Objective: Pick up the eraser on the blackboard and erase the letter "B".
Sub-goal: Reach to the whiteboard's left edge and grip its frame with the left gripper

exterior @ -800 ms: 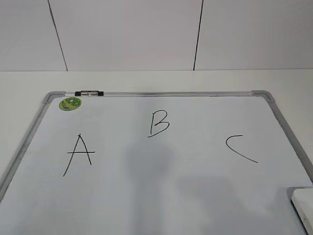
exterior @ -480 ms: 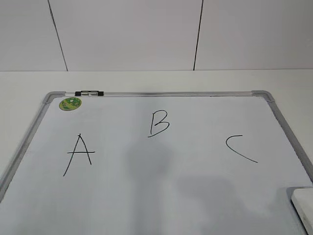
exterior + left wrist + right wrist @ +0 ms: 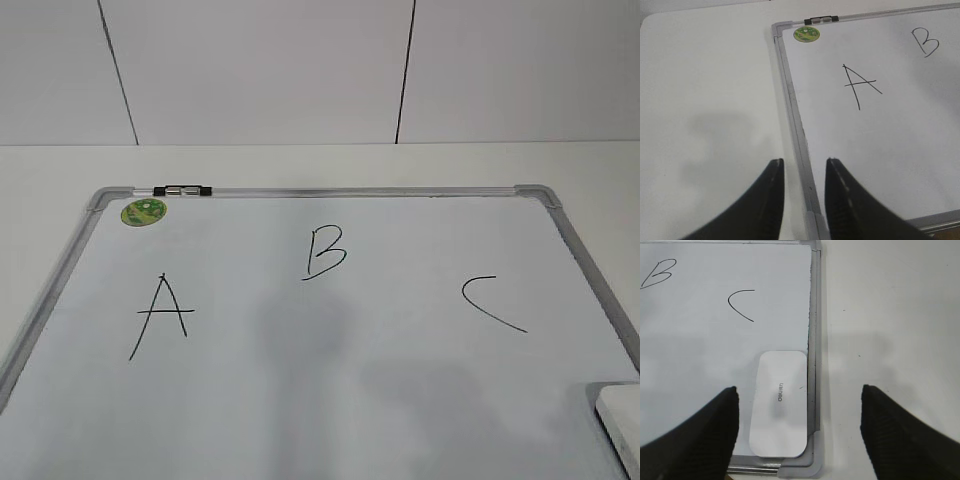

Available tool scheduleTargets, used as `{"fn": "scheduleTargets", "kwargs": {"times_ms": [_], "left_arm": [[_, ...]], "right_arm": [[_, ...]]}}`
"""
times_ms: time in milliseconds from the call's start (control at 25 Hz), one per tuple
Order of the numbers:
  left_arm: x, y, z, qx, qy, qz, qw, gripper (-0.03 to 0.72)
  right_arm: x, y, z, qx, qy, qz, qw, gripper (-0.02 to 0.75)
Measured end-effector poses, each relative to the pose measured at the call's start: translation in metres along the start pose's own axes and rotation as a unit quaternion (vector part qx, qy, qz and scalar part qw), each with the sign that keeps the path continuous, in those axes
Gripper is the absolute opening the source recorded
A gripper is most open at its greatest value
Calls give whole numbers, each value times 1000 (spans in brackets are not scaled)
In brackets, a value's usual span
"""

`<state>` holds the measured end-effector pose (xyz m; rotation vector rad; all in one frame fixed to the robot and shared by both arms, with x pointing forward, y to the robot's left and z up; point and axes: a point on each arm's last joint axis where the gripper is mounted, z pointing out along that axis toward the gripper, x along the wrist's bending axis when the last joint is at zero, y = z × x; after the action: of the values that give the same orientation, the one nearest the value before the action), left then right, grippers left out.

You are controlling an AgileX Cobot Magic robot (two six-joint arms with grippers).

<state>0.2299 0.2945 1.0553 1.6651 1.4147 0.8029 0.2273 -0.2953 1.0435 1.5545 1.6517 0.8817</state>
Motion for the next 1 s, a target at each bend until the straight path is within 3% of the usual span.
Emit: {"fn": "scheduleTargets", "kwargs": {"times_ms": [1000], "left_arm": [[0,1,1,4,-1,-1,1000,223]], "right_arm": [[0,0,0,0,2,1,1000,584]]}}
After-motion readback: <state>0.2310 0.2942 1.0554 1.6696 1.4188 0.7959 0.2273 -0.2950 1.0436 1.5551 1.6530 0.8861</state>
